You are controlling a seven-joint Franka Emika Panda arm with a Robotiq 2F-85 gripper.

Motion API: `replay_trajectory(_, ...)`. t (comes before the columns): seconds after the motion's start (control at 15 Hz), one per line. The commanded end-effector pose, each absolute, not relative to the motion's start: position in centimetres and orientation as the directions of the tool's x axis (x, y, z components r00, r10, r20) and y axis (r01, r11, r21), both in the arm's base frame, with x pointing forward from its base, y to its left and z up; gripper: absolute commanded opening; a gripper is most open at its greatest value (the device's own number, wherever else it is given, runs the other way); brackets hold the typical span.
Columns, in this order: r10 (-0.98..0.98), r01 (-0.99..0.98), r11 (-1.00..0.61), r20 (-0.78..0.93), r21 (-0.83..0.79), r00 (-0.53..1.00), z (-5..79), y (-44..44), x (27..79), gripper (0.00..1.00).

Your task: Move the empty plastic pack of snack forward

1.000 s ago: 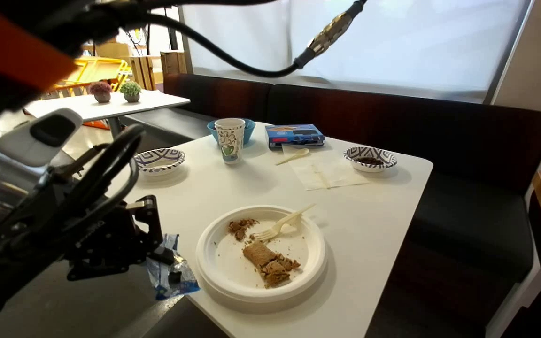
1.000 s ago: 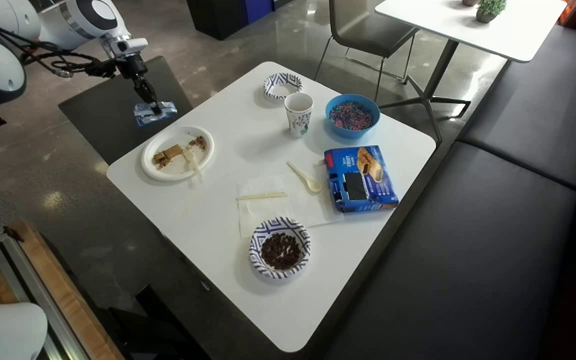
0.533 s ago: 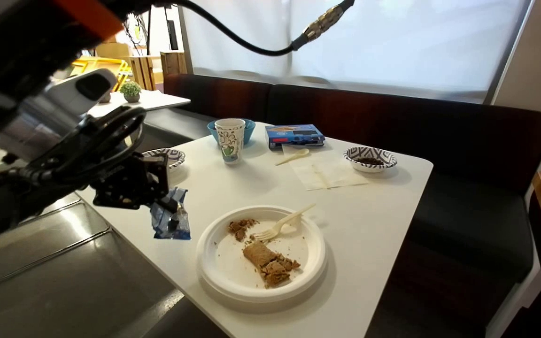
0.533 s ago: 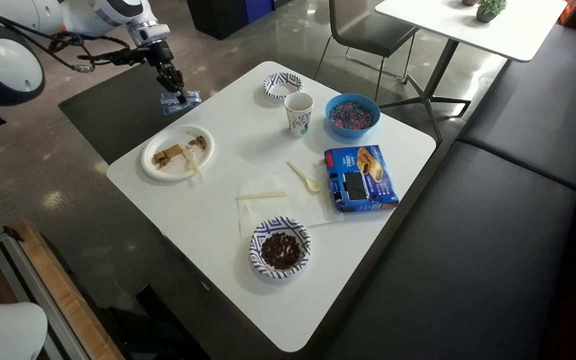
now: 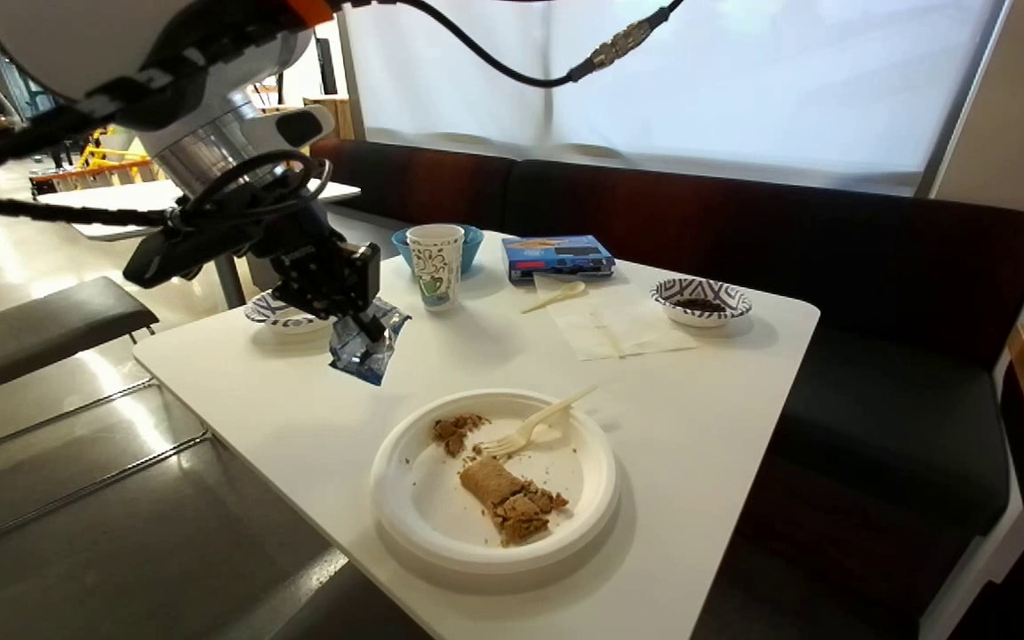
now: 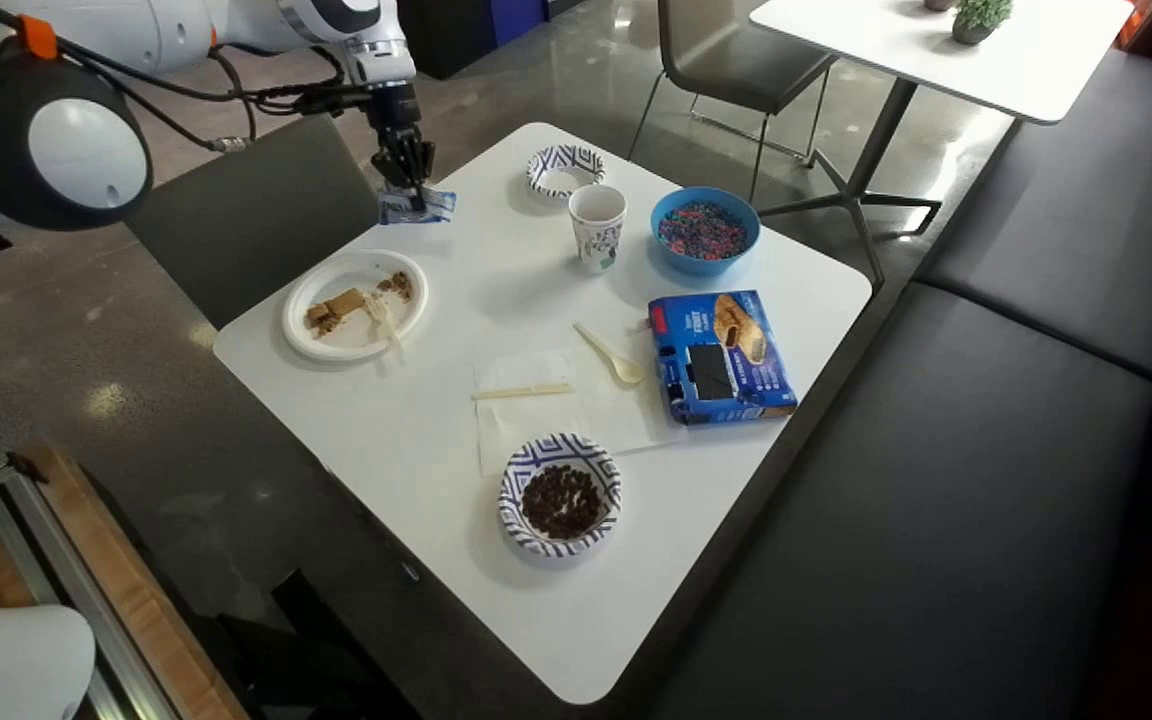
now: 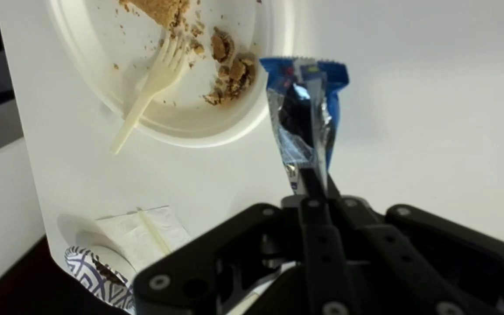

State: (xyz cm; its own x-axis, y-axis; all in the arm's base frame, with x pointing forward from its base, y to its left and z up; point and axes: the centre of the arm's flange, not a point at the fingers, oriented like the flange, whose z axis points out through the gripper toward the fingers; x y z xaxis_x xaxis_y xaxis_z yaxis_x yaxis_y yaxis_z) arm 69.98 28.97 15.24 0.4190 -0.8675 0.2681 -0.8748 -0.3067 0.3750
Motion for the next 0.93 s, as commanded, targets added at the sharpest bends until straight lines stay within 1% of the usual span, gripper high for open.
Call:
replay_trajectory(0.0,-0.944,-0.931,-0.170,0.218,0.324,0.249,15.4,26.7,71.2,0.00)
replay_trajectory(0.2,-0.973,-0.959,-0.058,0.201,0.276,0.117,15.2,24.2,71.3,0.00)
replay_trajectory(0.67,-0.963,-0.980,0.194,0.196,0.031,-0.185,14.9,18.9,72.6,0.00)
replay_trajectory(0.87,-0.945,-0.963,0.270,0.187,-0.023,-0.269,14.3,17.0,73.0,0.00)
